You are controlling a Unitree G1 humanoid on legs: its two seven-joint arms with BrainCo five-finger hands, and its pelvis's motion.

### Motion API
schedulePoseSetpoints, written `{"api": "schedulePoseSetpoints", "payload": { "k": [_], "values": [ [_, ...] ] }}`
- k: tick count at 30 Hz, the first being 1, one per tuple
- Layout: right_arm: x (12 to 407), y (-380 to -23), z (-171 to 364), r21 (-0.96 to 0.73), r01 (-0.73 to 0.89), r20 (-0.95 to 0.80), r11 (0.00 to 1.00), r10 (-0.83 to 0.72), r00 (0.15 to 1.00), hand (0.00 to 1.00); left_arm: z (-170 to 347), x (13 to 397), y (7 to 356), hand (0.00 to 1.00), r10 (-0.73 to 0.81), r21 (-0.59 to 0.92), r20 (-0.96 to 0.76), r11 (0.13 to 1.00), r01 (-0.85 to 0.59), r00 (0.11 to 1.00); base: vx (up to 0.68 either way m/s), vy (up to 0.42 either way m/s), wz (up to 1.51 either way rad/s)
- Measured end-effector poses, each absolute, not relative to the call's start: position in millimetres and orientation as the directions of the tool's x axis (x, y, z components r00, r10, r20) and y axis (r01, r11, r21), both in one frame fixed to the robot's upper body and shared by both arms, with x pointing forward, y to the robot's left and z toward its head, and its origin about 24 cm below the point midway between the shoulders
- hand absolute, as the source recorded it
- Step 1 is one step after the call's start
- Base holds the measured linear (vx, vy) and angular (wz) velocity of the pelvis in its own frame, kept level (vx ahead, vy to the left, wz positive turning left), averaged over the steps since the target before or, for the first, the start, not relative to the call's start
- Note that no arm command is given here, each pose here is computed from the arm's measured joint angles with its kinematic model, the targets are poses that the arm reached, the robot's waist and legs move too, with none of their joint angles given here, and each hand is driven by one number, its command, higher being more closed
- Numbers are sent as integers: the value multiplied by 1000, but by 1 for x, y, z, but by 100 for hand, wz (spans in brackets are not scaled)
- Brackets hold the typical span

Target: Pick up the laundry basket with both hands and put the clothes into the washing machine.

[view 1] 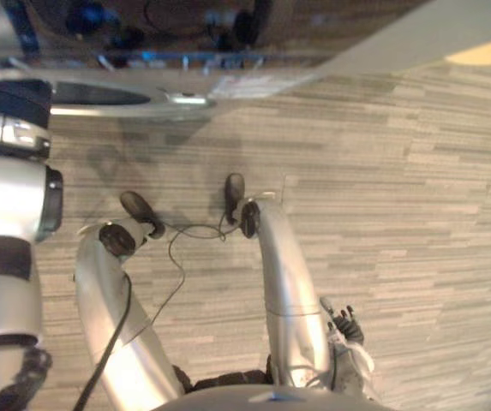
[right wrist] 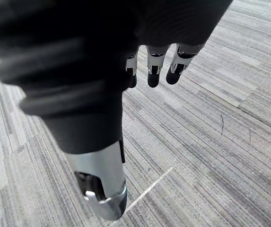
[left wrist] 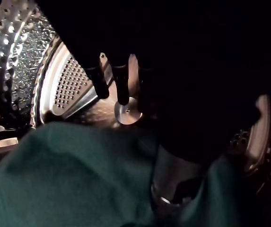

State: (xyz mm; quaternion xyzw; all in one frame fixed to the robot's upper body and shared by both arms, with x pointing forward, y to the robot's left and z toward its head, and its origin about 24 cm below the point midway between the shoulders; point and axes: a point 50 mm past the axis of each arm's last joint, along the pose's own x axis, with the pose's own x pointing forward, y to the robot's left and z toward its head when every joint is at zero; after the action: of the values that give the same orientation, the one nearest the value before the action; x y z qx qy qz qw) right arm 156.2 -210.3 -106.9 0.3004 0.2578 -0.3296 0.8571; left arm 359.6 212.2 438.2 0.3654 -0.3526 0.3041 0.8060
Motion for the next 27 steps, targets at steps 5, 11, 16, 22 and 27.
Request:
{"api": "schedulePoseSetpoints", "payload": {
  "k": [5, 11, 16, 22, 27],
  "values": [
    [156, -211, -107, 346, 721, -642, 600, -410, 648, 0, 428, 361, 215, 0, 296, 237, 755, 710, -664, 586, -37, -15, 3],
    [155, -209, -109, 334, 727, -667, 600, -394, 632, 0, 354, 392, 212, 0, 360, -58, 503, 921, -384, 786, -33, -4, 11],
    [154, -209, -110, 300, 746, -681, 595, -414, 604, 0, 301, 384, 226, 0, 428, -362, 415, 887, -286, 803, -31, -10, 7],
    [155, -211, -109, 268, 751, -682, 603, -431, 591, 0, 200, 365, 212, 0, 533, -601, 178, 725, -338, 827, -27, -39, 15],
    [161, -211, -107, 257, 739, -669, 622, -437, 601, 0, 144, 338, 198, 0, 571, -644, 37, 641, -417, 820, -21, -47, 5]
  ]
}}
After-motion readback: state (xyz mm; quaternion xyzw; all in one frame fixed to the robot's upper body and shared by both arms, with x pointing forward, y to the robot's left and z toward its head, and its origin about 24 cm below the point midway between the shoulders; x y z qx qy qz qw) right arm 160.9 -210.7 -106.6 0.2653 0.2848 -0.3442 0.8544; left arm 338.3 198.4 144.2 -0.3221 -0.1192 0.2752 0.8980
